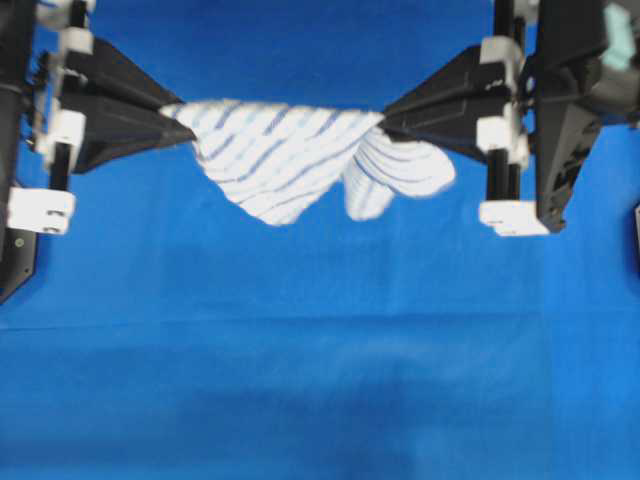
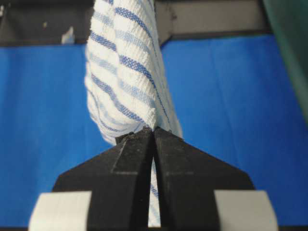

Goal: Lift the towel with both arms.

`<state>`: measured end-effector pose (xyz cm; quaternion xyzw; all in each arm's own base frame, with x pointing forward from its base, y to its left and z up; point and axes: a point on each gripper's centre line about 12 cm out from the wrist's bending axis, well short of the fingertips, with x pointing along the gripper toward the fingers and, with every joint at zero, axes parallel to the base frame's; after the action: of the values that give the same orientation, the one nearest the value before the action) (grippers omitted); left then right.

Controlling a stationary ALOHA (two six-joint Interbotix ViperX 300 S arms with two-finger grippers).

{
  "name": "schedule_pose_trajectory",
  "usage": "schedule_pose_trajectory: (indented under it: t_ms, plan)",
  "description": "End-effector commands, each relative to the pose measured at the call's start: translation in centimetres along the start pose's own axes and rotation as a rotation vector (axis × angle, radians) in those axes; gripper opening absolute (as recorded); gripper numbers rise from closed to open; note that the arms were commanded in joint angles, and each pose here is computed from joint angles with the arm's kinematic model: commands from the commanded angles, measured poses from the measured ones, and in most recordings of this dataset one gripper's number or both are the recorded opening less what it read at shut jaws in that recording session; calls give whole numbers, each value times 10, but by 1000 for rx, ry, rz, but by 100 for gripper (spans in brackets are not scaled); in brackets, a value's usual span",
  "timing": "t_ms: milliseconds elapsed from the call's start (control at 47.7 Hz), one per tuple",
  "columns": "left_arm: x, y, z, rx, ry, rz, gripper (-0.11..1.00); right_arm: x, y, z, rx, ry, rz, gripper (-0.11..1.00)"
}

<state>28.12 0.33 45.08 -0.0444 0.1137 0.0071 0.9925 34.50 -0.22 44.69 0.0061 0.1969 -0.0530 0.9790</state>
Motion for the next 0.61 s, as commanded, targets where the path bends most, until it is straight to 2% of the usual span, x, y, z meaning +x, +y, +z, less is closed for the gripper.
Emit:
schedule_pose_trajectory:
  t_ms: [0, 441, 587]
  plan:
    - [-8, -2, 19, 5, -51, -3, 3, -17, -2, 21, 1, -68, -3, 1]
    - [-7, 3, 19, 10, -49, 15, 3, -17, -5, 23, -37, -72, -21, 1]
    - [-5, 4, 16, 62, -39, 17, 3, -17, -7, 22, -51, -70, -25, 1]
